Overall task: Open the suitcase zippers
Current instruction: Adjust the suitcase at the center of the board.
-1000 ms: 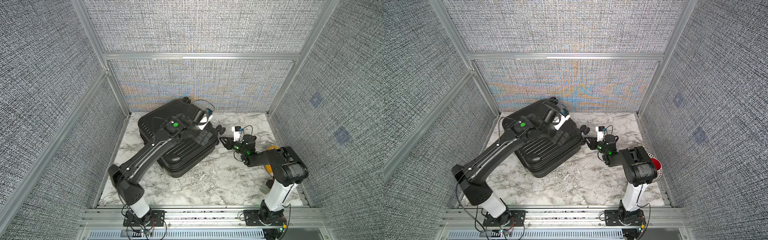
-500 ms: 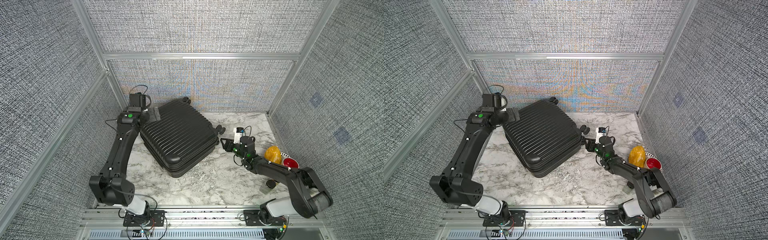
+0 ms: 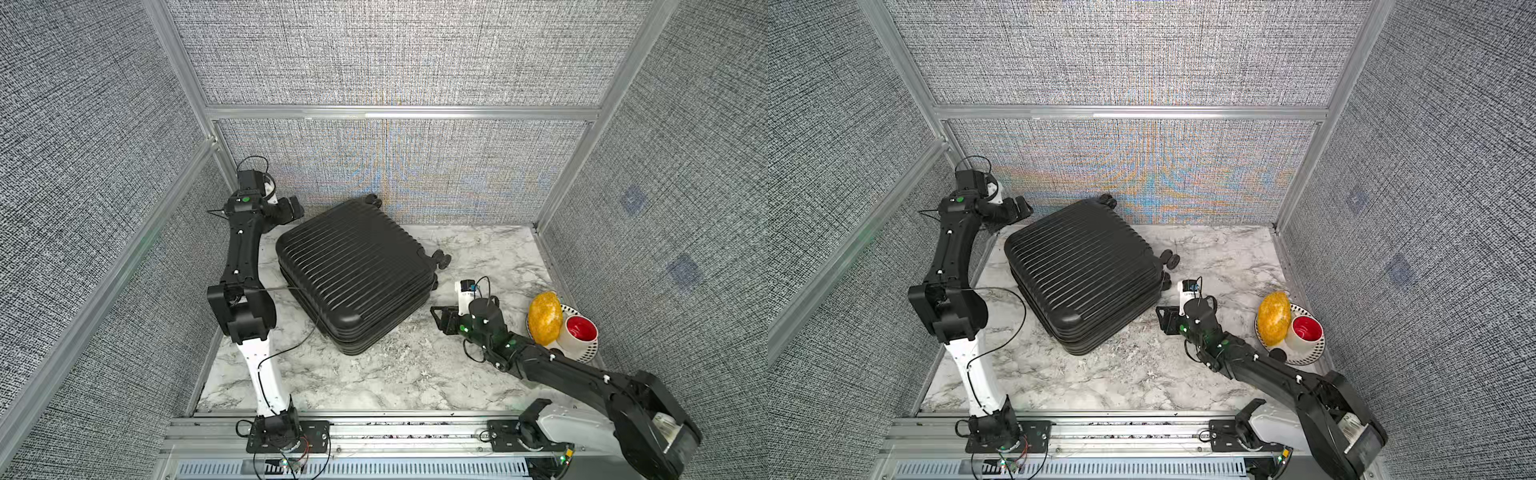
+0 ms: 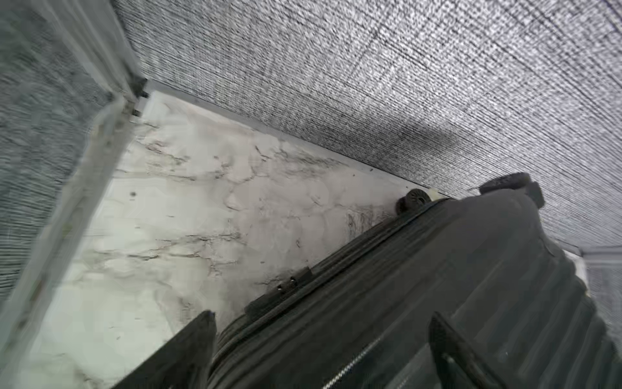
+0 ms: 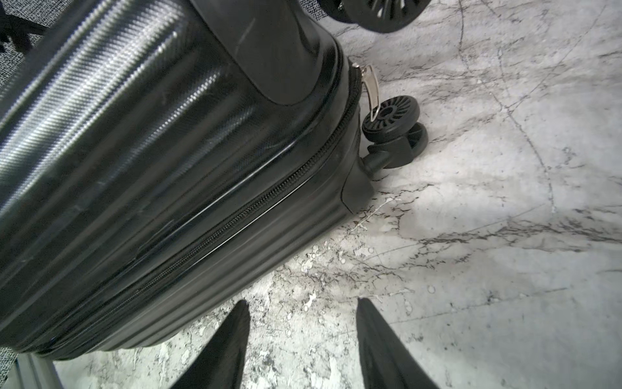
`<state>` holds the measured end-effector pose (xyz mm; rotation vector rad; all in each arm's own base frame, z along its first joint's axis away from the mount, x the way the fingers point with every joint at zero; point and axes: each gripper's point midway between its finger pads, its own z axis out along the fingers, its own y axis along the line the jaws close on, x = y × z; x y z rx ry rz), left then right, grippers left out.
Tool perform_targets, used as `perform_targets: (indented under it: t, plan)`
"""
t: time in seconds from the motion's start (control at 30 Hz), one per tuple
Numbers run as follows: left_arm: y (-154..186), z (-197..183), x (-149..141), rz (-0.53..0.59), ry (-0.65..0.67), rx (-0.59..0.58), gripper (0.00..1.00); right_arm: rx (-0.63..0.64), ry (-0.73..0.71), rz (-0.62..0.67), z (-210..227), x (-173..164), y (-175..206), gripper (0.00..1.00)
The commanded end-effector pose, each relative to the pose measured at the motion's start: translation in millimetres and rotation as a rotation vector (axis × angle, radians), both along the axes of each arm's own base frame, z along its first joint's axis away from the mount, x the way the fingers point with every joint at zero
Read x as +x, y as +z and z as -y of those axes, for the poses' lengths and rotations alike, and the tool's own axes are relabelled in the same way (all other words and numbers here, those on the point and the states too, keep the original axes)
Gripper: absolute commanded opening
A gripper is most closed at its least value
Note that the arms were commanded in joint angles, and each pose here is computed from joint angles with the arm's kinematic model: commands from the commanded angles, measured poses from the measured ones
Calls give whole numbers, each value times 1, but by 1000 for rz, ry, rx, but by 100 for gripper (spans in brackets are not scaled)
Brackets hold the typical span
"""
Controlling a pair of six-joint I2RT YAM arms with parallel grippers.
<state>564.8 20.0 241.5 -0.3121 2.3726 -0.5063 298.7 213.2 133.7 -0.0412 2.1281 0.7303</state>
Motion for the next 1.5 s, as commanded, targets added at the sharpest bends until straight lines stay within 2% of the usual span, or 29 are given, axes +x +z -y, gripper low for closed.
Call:
perform_targets:
  t: [0.0, 0.27, 0.37, 0.67, 0.7, 1.0, 1.17, 1.27, 1.47]
  plan:
    - [7, 24, 2, 34, -125, -195, 100, 19, 34, 0, -11, 1, 5, 53]
    - [-7, 44, -16, -12, -206, -293, 100, 70, 82, 3, -36, 15, 9, 53]
    - [-8, 46, -27, -22, -215, -288, 100, 59, 47, 2, -37, 31, 11, 53]
    - [2, 61, -69, -28, -254, -291, 100, 66, 61, -11, -38, 75, 20, 53]
    - [1, 64, -74, -31, -258, -292, 100, 76, 54, 8, -37, 84, 31, 53]
    - [-14, 113, -131, -66, -333, -329, 99, 61, 2, -1, 11, 131, 36, 53]
    - [-13, 154, -163, -66, -403, -326, 100, 46, -83, -10, 55, 150, 36, 53]
    - [-15, 172, -178, -67, -437, -289, 100, 62, -105, -29, 74, 151, 34, 53]
    - [-6, 160, -191, 7, -370, -239, 100, 66, -186, -73, 107, 131, 20, 53]
